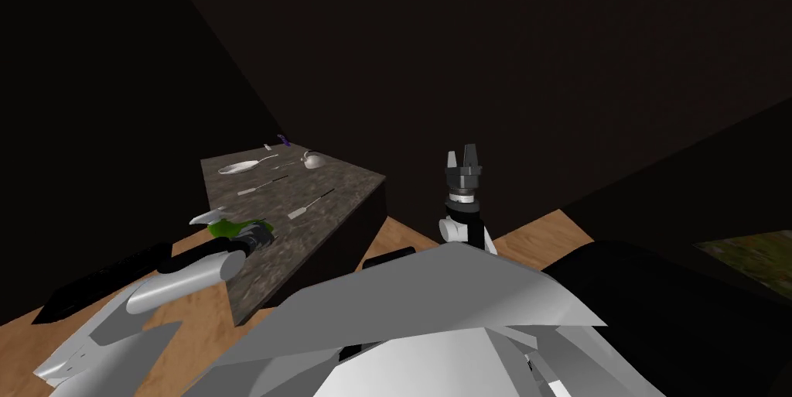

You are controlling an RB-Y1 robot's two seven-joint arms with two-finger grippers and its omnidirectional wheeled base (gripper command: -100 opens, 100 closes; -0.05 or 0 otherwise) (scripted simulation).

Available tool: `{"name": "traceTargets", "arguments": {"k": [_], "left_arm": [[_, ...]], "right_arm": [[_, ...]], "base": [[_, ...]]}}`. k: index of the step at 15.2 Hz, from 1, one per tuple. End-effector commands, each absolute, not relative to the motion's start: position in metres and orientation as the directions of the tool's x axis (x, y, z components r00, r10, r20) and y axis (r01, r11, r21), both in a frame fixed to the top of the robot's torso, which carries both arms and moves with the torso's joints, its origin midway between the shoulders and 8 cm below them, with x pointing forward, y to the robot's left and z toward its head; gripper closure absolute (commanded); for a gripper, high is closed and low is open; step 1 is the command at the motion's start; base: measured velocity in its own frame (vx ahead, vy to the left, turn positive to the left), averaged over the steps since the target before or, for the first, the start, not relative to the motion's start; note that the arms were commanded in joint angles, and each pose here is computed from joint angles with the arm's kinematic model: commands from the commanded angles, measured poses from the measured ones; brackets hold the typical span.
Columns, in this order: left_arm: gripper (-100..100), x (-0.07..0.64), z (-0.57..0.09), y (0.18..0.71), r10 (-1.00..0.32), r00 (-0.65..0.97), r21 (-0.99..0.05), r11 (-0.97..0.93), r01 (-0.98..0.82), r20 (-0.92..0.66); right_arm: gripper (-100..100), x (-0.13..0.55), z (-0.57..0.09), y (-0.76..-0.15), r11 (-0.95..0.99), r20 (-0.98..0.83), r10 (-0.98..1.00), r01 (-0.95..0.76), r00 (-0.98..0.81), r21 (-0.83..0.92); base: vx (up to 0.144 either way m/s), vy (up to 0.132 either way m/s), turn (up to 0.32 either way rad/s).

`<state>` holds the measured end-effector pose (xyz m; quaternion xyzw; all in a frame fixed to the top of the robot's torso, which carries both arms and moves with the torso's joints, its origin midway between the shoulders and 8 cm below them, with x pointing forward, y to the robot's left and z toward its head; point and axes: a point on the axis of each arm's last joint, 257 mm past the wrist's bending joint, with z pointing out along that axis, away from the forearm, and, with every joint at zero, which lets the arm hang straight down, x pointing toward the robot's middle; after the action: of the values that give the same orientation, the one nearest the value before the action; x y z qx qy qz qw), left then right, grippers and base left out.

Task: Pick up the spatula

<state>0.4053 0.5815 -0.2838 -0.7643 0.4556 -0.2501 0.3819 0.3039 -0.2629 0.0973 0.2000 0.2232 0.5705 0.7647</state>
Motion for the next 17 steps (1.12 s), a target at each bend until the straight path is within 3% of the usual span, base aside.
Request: {"name": "traceTargets", "arguments": {"k": [1,17], "left_arm": [[-100,0.4,-0.288,0.585,-0.88,0.474,-0.792,-0.311,-0.524,0.032],[-100,0.339,-0.302,0.652,-0.689,0.717,-0.595,-0.619,-0.512,0.1]], "right_arm": [[0,0.304,0.097,-0.263,0.269,-0.113,0.962,-0.783,0.249,0.561],[0,0.304,0.097,-0.263,0.269,-0.113,0.962,-0.783,0.249,0.561]], "base": [[0.008,-0.003,0.028],[0.022,0.003,-0.164]]}}
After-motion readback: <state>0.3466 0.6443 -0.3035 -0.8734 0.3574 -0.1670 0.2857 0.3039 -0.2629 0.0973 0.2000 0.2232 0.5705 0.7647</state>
